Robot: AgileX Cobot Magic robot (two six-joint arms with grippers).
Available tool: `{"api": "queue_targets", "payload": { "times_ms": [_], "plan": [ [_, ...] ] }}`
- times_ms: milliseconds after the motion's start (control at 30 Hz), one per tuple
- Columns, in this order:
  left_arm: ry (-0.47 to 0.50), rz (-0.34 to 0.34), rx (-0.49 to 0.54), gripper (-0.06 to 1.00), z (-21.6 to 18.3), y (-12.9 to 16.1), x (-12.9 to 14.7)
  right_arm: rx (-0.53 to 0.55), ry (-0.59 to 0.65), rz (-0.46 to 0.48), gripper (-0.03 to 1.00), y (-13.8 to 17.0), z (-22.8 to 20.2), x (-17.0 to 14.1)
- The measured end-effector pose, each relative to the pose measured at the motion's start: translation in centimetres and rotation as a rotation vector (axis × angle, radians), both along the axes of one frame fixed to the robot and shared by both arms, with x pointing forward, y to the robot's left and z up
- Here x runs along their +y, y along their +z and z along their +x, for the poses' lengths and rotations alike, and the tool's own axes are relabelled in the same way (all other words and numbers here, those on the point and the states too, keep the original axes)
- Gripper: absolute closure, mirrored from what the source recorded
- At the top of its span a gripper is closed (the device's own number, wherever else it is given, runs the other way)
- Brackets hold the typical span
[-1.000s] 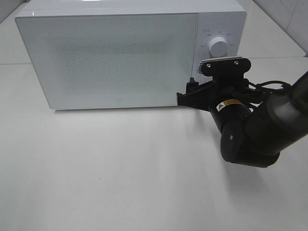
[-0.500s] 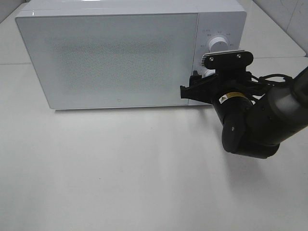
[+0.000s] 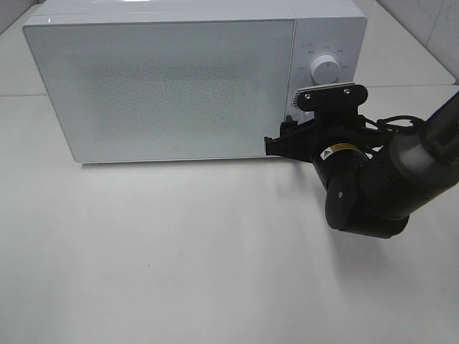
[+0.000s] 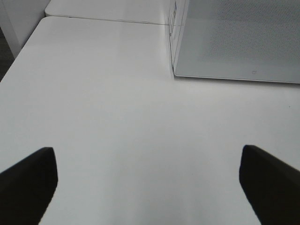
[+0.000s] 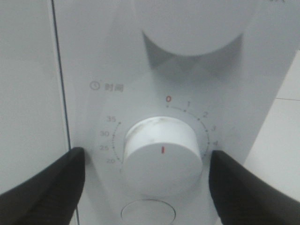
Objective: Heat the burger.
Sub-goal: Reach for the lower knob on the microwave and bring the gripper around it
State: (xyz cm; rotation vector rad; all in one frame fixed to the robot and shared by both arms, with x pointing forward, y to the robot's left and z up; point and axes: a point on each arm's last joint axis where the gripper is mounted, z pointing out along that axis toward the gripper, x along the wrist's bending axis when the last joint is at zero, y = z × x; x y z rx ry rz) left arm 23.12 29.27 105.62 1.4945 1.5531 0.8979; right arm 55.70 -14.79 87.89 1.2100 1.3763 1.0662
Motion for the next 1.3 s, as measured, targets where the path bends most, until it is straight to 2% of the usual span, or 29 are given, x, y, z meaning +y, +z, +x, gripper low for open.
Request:
{"api": "queue_targets", "payload": {
  "times_ms": [333,500,733,833,867,967,1000,1033,1300],
  "plan": [
    [0.0,0.0,0.0,-0.03,0.0,0.0,0.0,0.002,-0.001,-0.003,0.27,0.18,0.0,-0.01],
    [0.0,0.0,0.0,-0.03,0.0,0.0,0.0,-0.012,-0.001,0.006,0.23,0.86,-0.05,-0.05],
    [0.0,0.0,0.0,-0.03,0.0,0.0,0.0,-0.013,-0.001,-0.003,0.24,0.87,-0.05,-0.06],
    [0.0,0.0,0.0,-0.03,0.0,0.0,0.0,-0.016,-0.002,-0.021,0.3,0.89,-0.05,-0.09],
    [0.0,0.0,0.0,-0.03,0.0,0.0,0.0,-0.017,-0.003,-0.025,0.37,0.9,-0.05,-0.1],
    [0.0,0.0,0.0,-0.03,0.0,0.0,0.0,-0.018,-0.003,-0.026,0.41,0.91,-0.05,-0.1],
    [0.0,0.0,0.0,-0.03,0.0,0.0,0.0,-0.018,-0.008,-0.027,0.51,0.89,-0.09,-0.17],
    [0.0,0.0,0.0,-0.03,0.0,0.0,0.0,-0.019,-0.012,-0.026,0.54,0.9,-0.08,-0.21],
    [0.0,0.0,0.0,-0.03,0.0,0.0,0.0,-0.019,-0.011,-0.027,0.54,0.89,-0.1,-0.22]
  ]
}}
